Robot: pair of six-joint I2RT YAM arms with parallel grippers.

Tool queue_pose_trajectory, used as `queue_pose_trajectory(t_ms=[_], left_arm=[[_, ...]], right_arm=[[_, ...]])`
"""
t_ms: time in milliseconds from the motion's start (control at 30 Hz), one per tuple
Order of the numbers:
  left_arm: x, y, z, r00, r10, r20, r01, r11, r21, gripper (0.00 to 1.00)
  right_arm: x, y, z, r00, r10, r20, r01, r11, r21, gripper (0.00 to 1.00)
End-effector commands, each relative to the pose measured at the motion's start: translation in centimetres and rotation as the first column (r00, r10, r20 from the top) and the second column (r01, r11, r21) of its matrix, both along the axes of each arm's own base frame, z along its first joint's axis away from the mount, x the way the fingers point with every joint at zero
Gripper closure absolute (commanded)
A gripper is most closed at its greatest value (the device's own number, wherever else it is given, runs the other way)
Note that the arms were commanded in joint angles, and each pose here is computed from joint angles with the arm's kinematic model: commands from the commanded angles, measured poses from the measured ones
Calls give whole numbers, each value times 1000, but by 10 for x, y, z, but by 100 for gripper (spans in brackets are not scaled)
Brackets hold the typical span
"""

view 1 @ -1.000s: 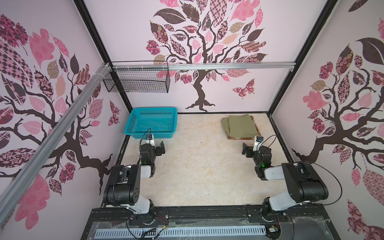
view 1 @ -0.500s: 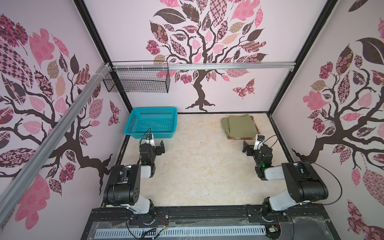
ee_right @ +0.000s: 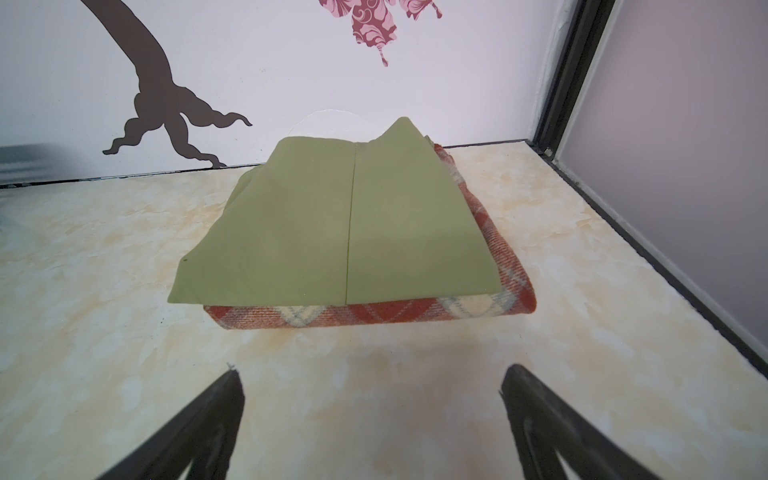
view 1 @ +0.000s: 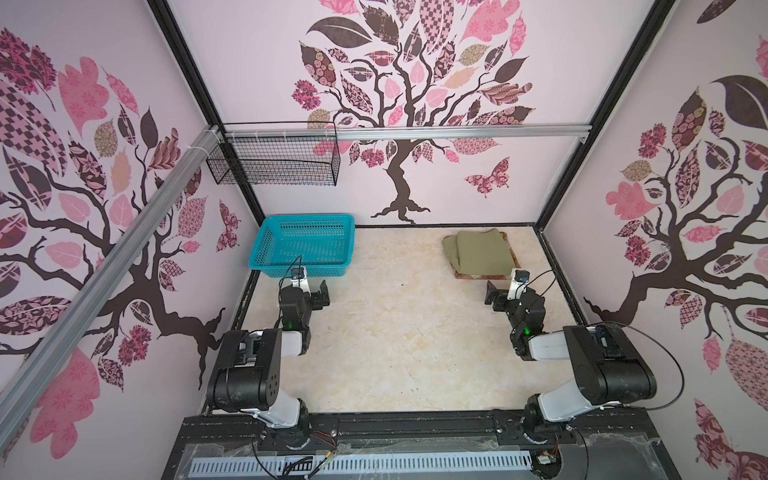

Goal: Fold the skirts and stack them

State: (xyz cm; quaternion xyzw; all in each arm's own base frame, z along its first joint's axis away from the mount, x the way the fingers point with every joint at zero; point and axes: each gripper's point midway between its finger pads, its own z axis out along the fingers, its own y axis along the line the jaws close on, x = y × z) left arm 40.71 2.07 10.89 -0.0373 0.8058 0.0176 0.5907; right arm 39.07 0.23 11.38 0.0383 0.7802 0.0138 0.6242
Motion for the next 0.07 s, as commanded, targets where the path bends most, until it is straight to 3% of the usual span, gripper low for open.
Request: queue_pose_trajectory(t_ms=[0,33], left_arm=[[-5,0,-8,1000,-1,-13,1,1000,6,2],[-5,0,-8,1000,0,-13,0,1000,6,2]], right_arm=[[1,0,-3,1000,-7,-3,7,1000,1,0],[0,0,-3,1000,-8,-3,8,1000,1,0]])
